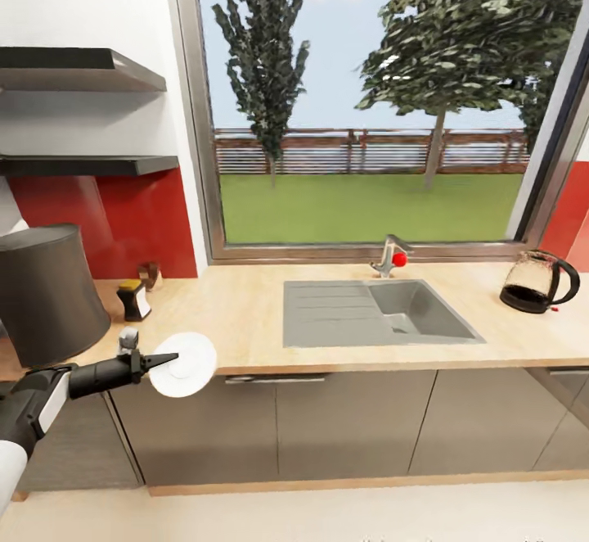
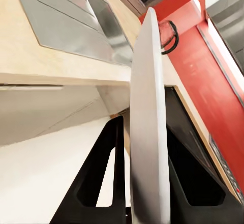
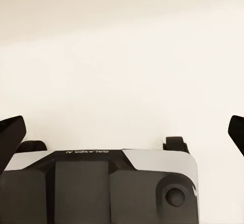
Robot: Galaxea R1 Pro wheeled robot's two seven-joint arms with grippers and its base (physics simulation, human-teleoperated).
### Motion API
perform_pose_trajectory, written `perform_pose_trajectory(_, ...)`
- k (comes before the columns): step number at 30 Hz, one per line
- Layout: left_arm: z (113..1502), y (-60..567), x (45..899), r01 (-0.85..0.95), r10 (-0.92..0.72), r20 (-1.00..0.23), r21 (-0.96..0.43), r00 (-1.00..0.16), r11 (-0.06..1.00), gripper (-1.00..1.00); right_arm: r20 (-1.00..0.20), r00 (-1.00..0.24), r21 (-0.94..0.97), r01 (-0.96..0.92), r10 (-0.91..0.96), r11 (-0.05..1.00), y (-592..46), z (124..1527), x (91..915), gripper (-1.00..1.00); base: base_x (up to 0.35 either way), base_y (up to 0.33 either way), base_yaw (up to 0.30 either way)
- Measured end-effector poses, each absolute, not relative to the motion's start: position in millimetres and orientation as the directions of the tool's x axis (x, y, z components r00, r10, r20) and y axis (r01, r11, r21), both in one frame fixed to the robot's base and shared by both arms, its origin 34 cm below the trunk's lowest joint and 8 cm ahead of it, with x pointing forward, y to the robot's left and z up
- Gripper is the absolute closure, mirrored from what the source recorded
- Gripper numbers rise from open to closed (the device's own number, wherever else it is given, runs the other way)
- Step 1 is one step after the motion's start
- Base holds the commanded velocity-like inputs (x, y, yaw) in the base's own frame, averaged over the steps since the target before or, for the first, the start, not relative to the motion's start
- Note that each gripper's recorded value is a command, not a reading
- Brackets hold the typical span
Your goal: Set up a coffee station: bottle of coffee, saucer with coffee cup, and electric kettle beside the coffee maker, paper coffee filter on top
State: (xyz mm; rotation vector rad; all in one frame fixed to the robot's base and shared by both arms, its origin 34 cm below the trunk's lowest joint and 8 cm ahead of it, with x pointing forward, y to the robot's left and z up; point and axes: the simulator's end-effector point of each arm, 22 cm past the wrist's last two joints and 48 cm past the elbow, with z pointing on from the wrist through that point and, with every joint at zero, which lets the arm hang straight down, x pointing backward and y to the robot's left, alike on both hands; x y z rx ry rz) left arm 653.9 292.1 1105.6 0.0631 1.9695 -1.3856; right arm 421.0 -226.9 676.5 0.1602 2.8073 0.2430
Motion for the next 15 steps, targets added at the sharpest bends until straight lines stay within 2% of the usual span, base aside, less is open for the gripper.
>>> perform_pose_trajectory(2, 1105.3, 292.1, 653.8, 0.421, -0.348, -0.572, -0.803, -0.743, 0.422, 1.00, -0.302, -0.943, 0.184, 0.084, 0.137, 0.979, -227.5, 676.3, 420.5, -1.00, -0.238, -0.146, 0.031)
perform_pose_trajectory(6, 1105.0, 293.1, 653.4, 0.419, -0.349, -0.571, -0.803, -0.743, 0.423, 1.00, -0.302, -0.943, 0.183, 0.084, 0.137, 0.979, -228.1, 676.4, 420.1, -1.00, -0.050, -0.027, 0.045)
perform_pose_trajectory(15, 1102.2, 293.2, 653.9, 0.415, -0.349, -0.567, -0.806, -0.746, 0.423, 1.00, -0.296, -0.945, 0.183, 0.085, 0.137, 0.979, -227.9, 674.4, 417.3, -1.00, -0.003, -0.002, 0.219)
